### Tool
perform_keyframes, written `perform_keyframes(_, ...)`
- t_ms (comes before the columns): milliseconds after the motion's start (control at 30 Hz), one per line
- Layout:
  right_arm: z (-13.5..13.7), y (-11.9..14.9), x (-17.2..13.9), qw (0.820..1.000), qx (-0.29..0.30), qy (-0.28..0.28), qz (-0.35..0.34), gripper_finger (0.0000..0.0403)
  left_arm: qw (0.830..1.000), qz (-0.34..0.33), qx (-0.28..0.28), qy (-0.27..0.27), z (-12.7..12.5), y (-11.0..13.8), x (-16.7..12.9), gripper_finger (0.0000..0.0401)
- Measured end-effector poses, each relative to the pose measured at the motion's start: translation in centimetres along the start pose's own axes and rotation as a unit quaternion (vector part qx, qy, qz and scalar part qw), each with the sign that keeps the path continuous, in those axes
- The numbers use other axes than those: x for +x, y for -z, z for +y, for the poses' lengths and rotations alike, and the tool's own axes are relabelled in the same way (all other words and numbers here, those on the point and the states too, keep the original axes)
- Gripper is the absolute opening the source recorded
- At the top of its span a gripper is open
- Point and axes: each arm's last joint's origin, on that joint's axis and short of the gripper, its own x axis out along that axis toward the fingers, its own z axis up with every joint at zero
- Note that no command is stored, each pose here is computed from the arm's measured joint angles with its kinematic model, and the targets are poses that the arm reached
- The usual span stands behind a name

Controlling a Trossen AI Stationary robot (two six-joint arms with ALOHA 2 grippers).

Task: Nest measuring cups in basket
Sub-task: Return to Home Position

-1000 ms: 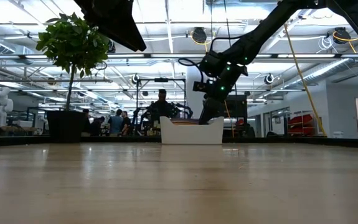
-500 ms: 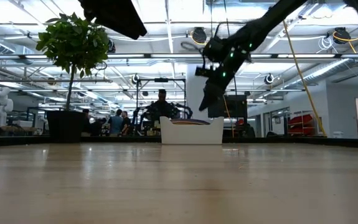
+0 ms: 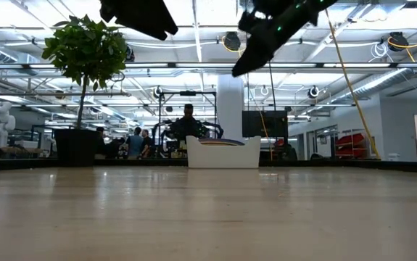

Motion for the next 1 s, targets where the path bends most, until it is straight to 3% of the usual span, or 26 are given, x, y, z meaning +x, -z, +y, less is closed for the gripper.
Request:
perform_keyframes(233,5.6,2.3,-2.6,0.995,-0.013,-0.039,-0.091,0.0155,1.000,-0.012,-0.027,-0.001,0.5,-0.5,-0.4,0.0214)
perform_keyframes(400,9.3,6.0,-3.2,0.977,-0.067,-0.093,-0.180,0.0082,0.997,-0.022,-0.076,0.000,0.4,-0.7,-0.3,0.0214)
perform_keyframes(567,11.7,9.8,-3.4,0.965,-0.059,-0.126,-0.221,0.0013,0.991,-0.025,-0.135,-0.007,0.5,-0.8,-0.3,0.0214)
perform_keyframes(700,13.6,12.4,-3.3,0.958,-0.066,-0.148,-0.235,0.0010,0.989,-0.041,-0.137,-0.023,0.1,0.1,-0.5,0.0214)
perform_keyframes(833,15.0,14.8,-3.3,0.961,-0.072,-0.121,-0.238,0.0008,0.991,-0.063,-0.110,-0.034,-0.6,1.5,-0.7,0.0214)
perform_keyframes(1000,16.2,17.5,-3.7,0.957,-0.095,-0.124,-0.244,0.0002,0.993,-0.077,-0.086,-0.009,-1.5,2.4,-0.9,0.0214)
